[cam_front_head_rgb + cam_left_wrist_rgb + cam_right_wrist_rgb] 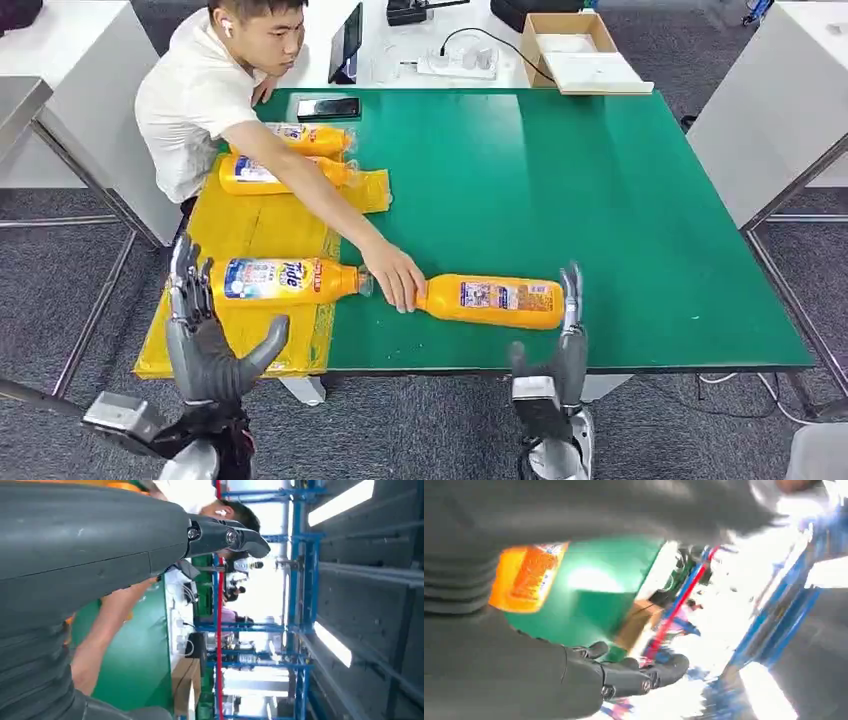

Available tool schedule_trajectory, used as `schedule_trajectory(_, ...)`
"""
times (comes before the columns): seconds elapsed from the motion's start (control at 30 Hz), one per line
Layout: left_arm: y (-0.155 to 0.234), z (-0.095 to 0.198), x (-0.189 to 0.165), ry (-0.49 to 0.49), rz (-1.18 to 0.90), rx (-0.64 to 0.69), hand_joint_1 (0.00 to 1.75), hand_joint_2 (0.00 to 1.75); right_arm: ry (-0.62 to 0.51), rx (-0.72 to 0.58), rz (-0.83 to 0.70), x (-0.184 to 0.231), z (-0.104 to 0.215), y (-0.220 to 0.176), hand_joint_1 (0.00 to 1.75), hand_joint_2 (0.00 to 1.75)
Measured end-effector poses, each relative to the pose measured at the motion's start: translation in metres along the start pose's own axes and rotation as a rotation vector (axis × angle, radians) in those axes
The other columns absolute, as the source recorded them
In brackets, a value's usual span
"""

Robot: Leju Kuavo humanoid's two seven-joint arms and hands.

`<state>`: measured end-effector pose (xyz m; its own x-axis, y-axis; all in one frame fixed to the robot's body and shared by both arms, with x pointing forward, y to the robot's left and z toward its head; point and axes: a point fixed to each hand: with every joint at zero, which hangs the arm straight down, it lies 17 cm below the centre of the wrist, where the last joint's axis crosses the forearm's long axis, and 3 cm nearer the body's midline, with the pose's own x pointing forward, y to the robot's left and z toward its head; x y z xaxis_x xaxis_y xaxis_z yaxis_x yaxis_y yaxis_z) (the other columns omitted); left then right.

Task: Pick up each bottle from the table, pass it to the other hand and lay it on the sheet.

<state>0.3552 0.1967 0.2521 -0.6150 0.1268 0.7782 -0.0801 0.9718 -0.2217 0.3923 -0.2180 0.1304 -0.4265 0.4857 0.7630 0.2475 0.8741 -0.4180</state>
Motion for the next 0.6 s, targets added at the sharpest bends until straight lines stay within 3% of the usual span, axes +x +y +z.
schedule_trajectory(0.17, -0.007, 0.016, 0.001, 0.008, -0.009, 0.017, 0.0, 1.75, -0.052, 0.167, 0.21, -0.03, 0.003, 0.01, 0.0, 1.75)
schedule_trajectory(0.37, -0.026, 0.02, 0.006, -0.007, 0.001, -0.025, 0.0, 1.75, -0.095, 0.339, 0.467, -0.073, -0.02, 0.019, 0.0, 1.75)
schedule_trajectory(0.6, -0.04, 0.016, 0.012, -0.024, 0.035, -0.052, 0.0, 1.75, -0.074, 0.488, 0.527, -0.103, -0.03, 0.039, 0.0, 1.75)
